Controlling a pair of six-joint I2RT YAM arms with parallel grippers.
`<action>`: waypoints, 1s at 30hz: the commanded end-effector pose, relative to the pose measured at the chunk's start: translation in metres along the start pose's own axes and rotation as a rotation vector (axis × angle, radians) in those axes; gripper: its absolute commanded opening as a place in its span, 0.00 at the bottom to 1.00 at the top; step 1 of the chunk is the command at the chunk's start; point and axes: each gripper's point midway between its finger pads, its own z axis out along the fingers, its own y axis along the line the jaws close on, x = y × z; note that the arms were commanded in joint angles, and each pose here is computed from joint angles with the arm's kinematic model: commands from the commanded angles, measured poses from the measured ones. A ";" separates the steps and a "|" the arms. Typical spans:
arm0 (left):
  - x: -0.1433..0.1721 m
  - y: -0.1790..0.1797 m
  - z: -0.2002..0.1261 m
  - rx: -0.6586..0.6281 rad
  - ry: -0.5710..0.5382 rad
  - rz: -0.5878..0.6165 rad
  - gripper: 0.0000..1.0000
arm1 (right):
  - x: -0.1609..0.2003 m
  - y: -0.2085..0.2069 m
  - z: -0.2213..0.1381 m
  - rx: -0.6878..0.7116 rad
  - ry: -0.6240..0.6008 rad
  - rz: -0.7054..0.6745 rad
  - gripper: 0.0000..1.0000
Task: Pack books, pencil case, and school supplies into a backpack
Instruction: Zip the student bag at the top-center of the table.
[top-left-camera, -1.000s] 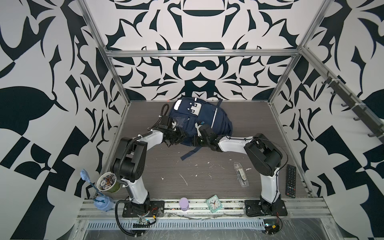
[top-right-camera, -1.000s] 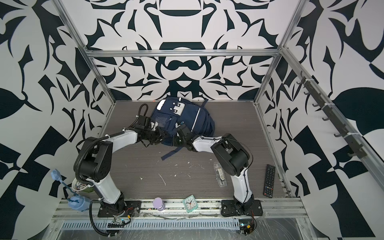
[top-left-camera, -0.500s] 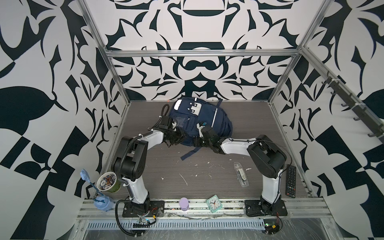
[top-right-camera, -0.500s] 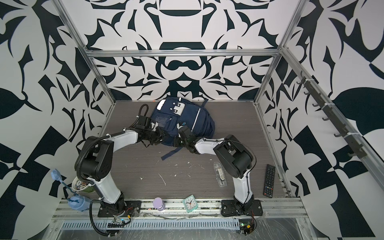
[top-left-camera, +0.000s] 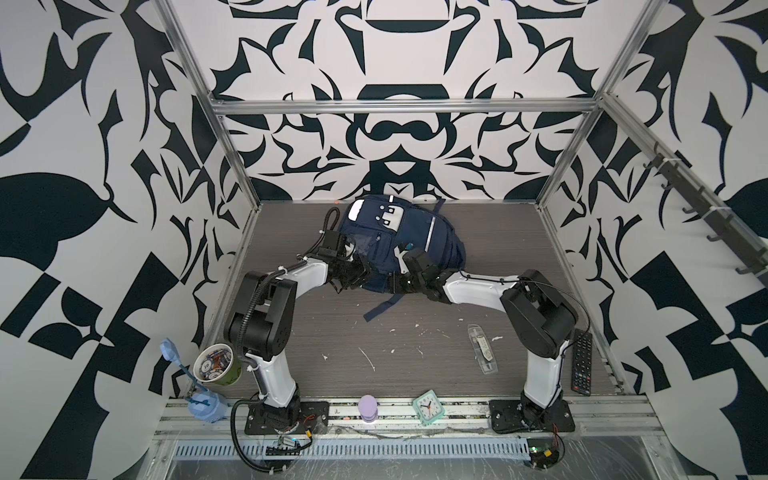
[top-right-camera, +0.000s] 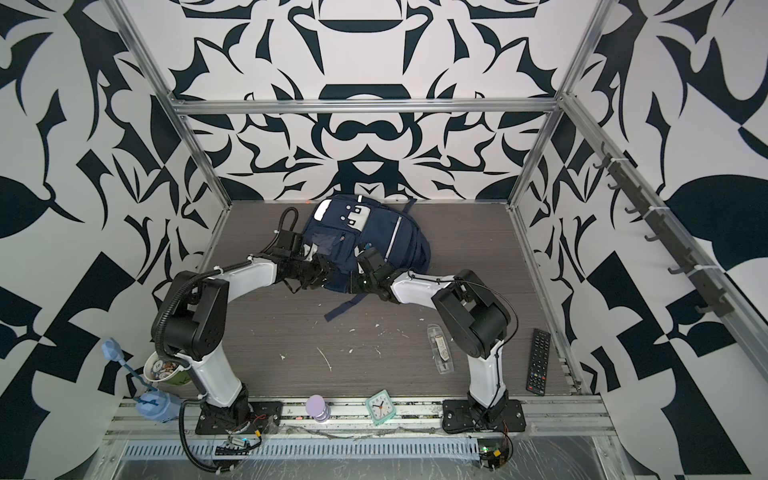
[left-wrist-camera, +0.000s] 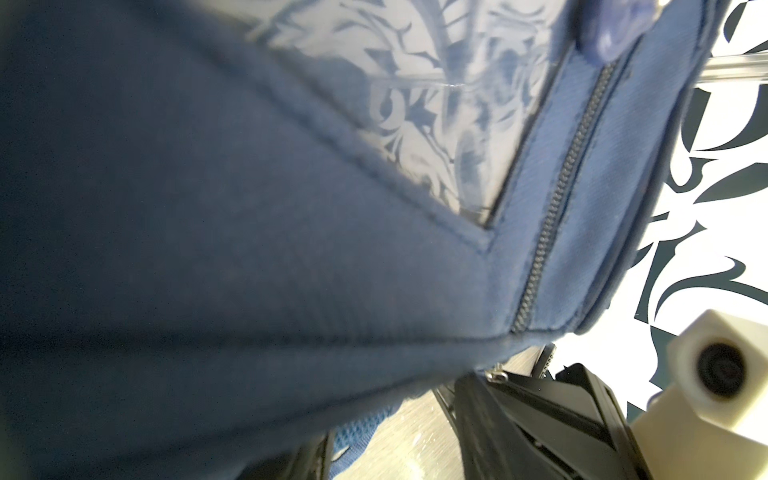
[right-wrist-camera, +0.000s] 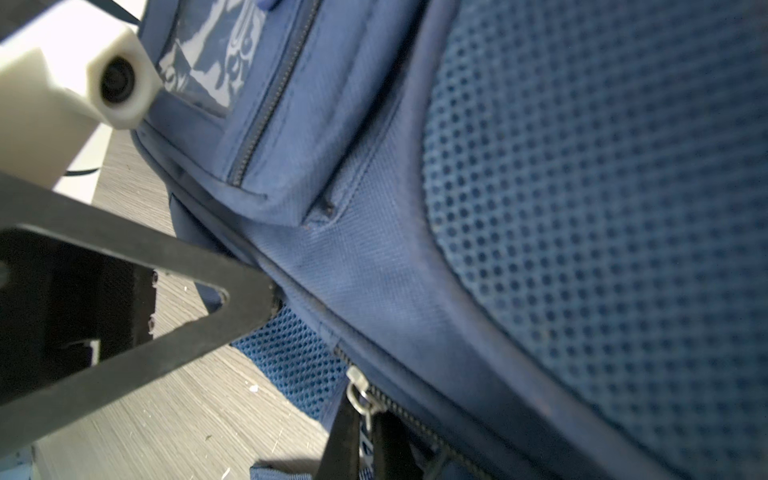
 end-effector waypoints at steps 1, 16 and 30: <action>-0.019 -0.017 -0.001 0.060 -0.052 0.030 0.47 | -0.001 0.018 -0.018 -0.019 0.066 -0.047 0.01; -0.017 -0.034 -0.006 0.156 -0.057 0.074 0.36 | 0.011 0.023 -0.032 0.010 0.232 -0.144 0.00; 0.014 -0.039 -0.012 0.195 0.001 0.099 0.36 | 0.012 0.022 -0.033 0.036 0.289 -0.190 0.00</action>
